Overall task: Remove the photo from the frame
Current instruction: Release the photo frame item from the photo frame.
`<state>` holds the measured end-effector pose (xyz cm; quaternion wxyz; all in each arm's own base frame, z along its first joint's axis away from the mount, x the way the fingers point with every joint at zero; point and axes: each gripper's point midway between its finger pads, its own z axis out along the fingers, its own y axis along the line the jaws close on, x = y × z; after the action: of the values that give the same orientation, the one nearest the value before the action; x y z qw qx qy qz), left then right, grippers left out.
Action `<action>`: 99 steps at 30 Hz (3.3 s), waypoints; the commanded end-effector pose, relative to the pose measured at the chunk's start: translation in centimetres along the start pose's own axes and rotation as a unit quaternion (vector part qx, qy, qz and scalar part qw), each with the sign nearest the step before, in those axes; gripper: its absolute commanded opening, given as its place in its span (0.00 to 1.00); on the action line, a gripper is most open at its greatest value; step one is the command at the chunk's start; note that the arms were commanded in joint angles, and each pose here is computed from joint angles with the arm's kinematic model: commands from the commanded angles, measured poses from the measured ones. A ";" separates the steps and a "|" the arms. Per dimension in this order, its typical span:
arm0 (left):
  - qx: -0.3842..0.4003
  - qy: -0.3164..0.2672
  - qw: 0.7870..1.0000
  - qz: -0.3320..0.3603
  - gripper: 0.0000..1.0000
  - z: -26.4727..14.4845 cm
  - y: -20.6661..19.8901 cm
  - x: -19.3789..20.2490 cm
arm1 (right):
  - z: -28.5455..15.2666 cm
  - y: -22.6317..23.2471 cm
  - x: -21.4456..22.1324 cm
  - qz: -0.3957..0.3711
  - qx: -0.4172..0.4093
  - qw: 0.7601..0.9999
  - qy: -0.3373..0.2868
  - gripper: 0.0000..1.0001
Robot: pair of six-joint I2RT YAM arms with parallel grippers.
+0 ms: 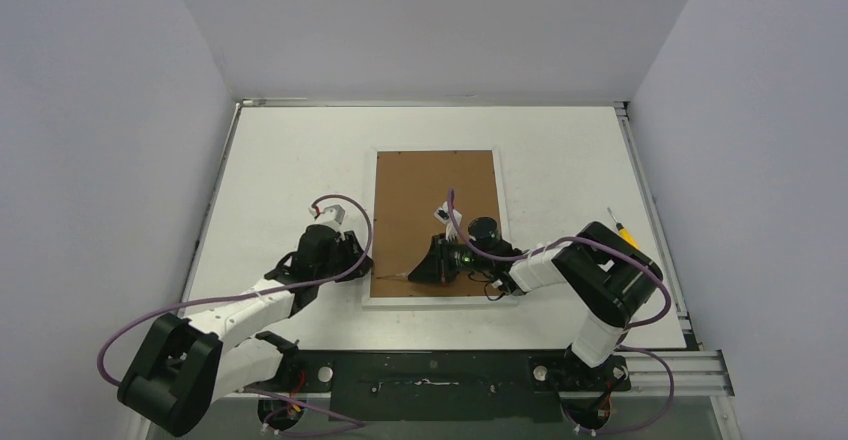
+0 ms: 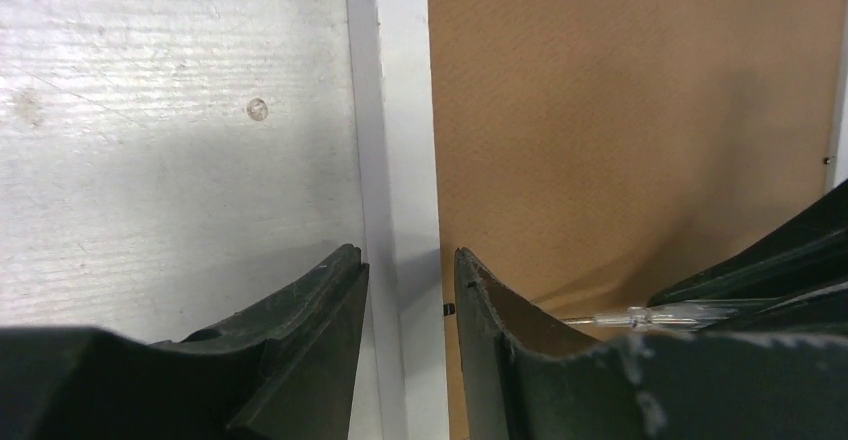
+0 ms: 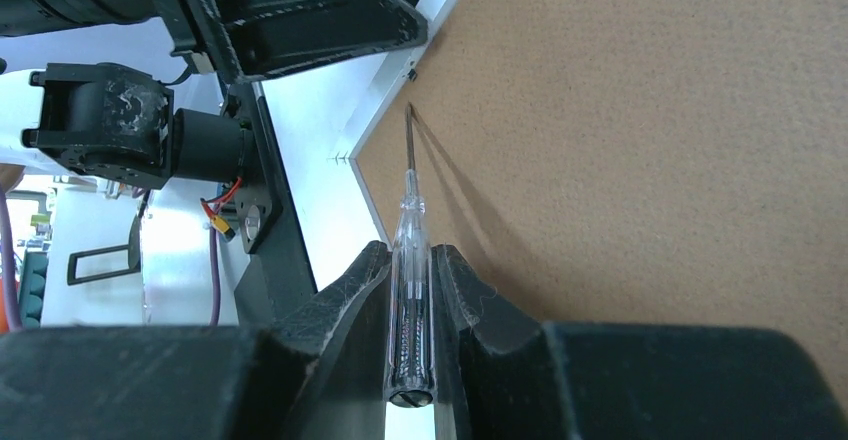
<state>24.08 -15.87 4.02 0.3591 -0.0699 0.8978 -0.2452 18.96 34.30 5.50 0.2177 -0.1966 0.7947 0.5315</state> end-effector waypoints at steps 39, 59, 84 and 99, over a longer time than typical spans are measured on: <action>0.023 -0.008 1.000 -0.012 0.25 0.5 -2.0 -1.3 | 0.1 -0.7 -1.5 -0.003 -0.012 1.000 -0.013 0.05; 0.036 -0.005 0.999 -0.021 0.21 0.2 -2.4 -1.1 | 1.4 -0.3 -1.5 0.003 -0.034 0.999 -0.005 0.05; 0.044 -0.003 0.999 -0.031 0.19 -0.2 -2.6 -0.9 | 1.4 -0.7 -1.8 0.007 -0.031 0.999 -0.009 0.05; 0.047 0.018 0.997 -0.052 0.16 0.3 -2.0 1.2 | 2.9 0.3 -1.9 -0.001 -0.042 0.999 -0.005 0.05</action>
<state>23.94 -16.10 3.47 0.3440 -0.1041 0.8982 -0.2531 20.35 35.26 5.05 0.1889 -0.1835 0.7842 0.5618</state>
